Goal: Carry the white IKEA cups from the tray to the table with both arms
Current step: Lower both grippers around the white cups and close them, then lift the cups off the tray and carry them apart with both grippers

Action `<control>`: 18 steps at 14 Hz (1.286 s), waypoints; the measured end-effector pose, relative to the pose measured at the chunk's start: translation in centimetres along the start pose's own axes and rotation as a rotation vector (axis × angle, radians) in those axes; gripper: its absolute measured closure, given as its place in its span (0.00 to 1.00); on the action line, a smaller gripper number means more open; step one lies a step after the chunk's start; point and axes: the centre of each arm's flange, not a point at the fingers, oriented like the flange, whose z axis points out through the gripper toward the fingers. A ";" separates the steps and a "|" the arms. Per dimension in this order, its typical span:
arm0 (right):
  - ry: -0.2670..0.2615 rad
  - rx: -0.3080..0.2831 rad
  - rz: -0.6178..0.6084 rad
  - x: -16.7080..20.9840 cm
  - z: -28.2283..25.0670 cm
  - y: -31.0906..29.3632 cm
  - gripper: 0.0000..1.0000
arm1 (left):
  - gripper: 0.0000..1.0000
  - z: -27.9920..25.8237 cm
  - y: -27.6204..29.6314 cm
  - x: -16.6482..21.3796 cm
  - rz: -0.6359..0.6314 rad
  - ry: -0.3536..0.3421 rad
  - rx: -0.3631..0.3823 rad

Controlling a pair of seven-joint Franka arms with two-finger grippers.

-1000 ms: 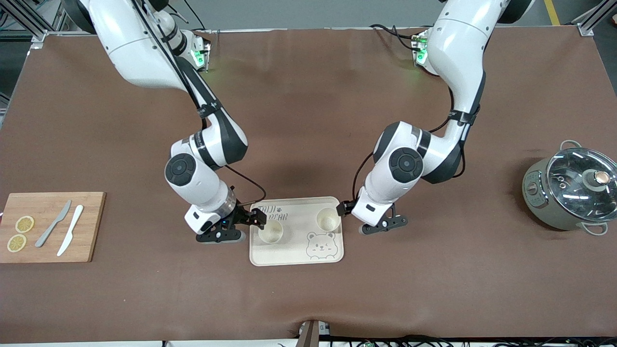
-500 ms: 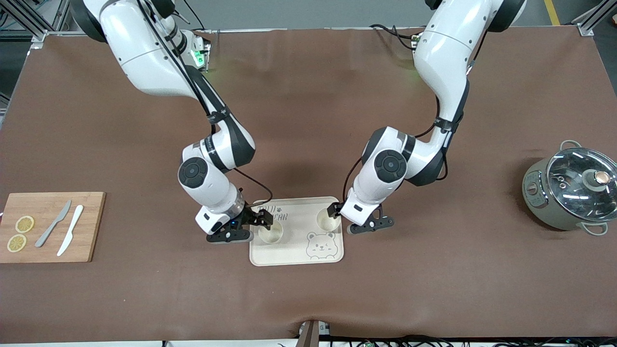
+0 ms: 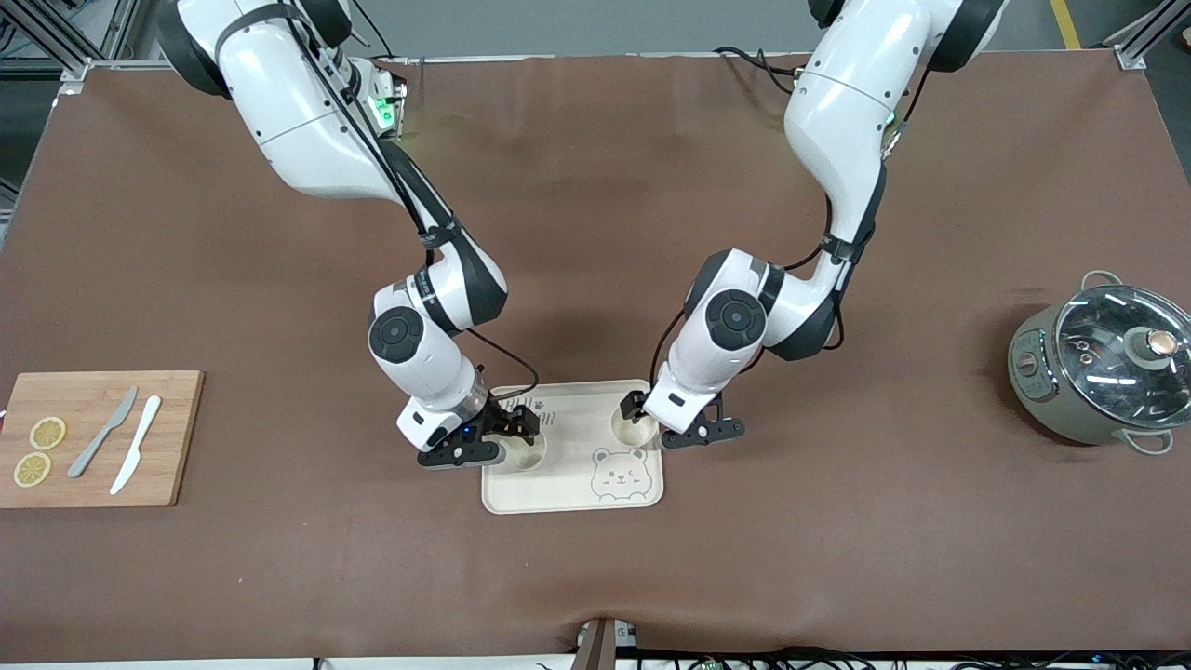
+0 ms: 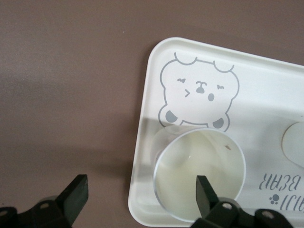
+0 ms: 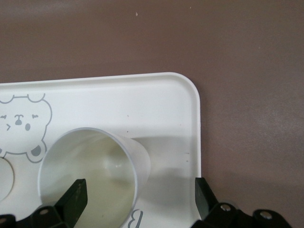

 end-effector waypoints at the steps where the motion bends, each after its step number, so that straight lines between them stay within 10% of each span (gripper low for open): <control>1: 0.001 -0.001 -0.001 0.0 0.1 0.0 0.00 | 0.00 0.0 0.0 0.0 0.000 0.001 -0.001; 3: 0.003 -0.002 -0.003 0.0 0.2 0.1 0.00 | 0.03 0.0 0.1 0.0 0.000 0.005 -0.004; 6: 0.001 -0.003 -0.002 0.0 0.4 0.1 0.00 | 0.33 -0.1 0.1 0.1 0.001 0.007 -0.006; 12: 0.000 -0.004 -0.002 0.0 0.4 0.2 0.50 | 0.96 0.0 0.4 -0.1 0.006 0.015 -0.012; 18: 0.000 -0.004 -0.001 0.0 0.4 0.2 0.92 | 0.97 -0.5 0.9 0.1 0.009 0.031 -0.025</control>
